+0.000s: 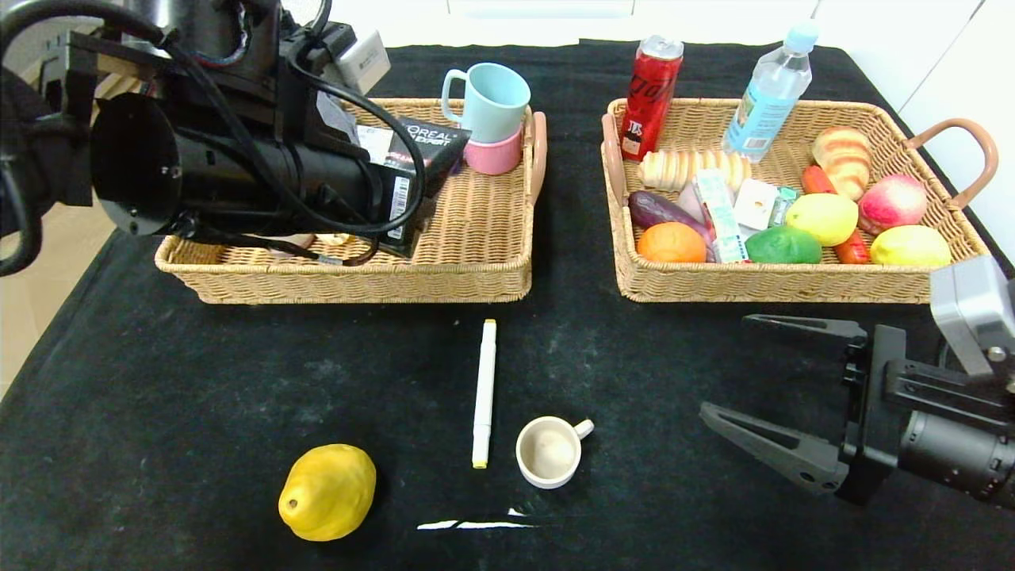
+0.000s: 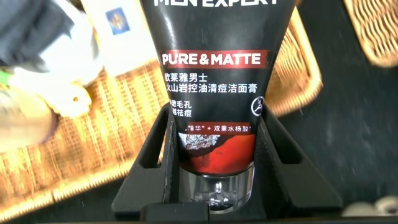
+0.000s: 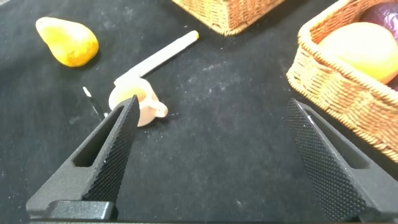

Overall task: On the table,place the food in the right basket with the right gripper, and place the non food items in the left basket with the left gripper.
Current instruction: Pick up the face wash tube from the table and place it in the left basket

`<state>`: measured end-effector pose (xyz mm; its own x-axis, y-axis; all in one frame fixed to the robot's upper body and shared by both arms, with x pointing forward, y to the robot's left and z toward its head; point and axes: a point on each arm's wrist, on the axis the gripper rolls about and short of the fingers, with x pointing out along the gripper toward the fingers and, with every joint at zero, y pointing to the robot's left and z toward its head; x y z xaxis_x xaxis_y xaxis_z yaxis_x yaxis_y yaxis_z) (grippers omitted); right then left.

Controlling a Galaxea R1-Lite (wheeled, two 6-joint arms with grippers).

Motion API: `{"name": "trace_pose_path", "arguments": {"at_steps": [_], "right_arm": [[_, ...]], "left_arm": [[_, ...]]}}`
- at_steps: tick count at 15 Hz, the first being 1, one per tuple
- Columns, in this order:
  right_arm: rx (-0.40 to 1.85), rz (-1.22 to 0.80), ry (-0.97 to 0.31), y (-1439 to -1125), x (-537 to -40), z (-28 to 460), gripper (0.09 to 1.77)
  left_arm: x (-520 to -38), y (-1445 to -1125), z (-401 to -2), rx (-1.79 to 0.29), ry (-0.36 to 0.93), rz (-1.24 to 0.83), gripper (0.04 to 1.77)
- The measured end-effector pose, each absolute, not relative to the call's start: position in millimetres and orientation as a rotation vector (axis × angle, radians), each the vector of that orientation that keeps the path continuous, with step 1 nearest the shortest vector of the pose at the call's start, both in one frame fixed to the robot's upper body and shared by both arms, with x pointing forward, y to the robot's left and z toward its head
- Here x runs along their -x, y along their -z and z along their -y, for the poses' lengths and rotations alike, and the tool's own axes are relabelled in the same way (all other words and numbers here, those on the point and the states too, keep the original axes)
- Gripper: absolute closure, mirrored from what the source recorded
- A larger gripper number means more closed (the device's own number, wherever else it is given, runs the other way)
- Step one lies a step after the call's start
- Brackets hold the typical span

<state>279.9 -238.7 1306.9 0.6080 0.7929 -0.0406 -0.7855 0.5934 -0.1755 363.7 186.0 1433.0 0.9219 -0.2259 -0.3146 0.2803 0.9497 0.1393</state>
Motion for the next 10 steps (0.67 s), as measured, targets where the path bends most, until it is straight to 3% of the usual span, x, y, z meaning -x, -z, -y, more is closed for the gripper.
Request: {"name": "trace_pose_path", "arguments": {"at_steps": [10], "right_arm": [[0.184,0.078,-0.895,-1314.8,-277.4,244.2,0.15]], "left_arm": [[-411.3,-1429.9,-174.3,-0.165,0.227,-0.248,1.07]]}}
